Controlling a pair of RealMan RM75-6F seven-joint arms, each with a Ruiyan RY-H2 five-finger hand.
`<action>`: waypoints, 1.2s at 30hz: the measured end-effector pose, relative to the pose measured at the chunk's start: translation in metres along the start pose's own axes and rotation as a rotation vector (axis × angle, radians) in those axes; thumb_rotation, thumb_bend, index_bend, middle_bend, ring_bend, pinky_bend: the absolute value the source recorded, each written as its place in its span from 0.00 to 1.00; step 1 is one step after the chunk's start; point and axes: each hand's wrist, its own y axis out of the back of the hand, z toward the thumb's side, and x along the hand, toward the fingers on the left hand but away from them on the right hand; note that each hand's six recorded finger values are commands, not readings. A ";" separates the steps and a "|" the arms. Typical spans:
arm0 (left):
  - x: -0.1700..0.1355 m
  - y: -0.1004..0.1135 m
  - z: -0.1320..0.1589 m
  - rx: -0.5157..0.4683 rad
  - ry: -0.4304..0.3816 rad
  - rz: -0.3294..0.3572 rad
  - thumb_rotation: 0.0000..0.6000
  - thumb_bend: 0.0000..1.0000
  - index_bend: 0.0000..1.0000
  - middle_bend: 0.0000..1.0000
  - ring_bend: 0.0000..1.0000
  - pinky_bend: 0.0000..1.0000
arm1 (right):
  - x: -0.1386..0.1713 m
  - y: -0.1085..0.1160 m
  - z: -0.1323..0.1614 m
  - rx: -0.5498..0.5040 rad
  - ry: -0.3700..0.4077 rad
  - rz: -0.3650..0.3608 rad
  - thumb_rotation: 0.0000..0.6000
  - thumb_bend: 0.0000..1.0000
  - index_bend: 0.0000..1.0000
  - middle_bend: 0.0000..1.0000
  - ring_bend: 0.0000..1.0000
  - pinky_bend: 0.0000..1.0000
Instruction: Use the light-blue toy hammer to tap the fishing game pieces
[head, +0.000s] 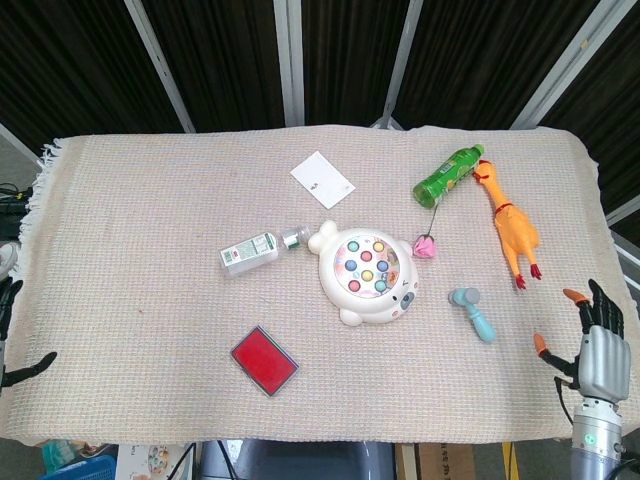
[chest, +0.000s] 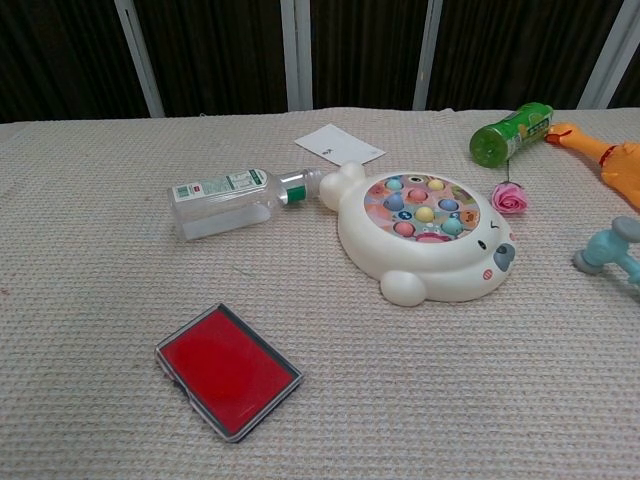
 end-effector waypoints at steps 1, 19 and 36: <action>0.001 0.000 0.000 0.000 -0.001 0.002 1.00 0.01 0.01 0.00 0.00 0.00 | 0.001 -0.001 0.001 -0.006 -0.005 0.006 1.00 0.27 0.25 0.02 0.03 0.01; 0.014 -0.004 -0.004 -0.022 0.007 -0.028 1.00 0.01 0.01 0.00 0.00 0.00 | -0.020 -0.016 0.058 0.073 -0.241 0.152 1.00 0.27 0.25 0.02 0.03 0.00; 0.016 -0.006 -0.005 -0.017 0.009 -0.032 1.00 0.01 0.01 0.00 0.00 0.00 | -0.030 -0.062 0.074 0.139 -0.353 0.207 1.00 0.27 0.32 0.02 0.03 0.00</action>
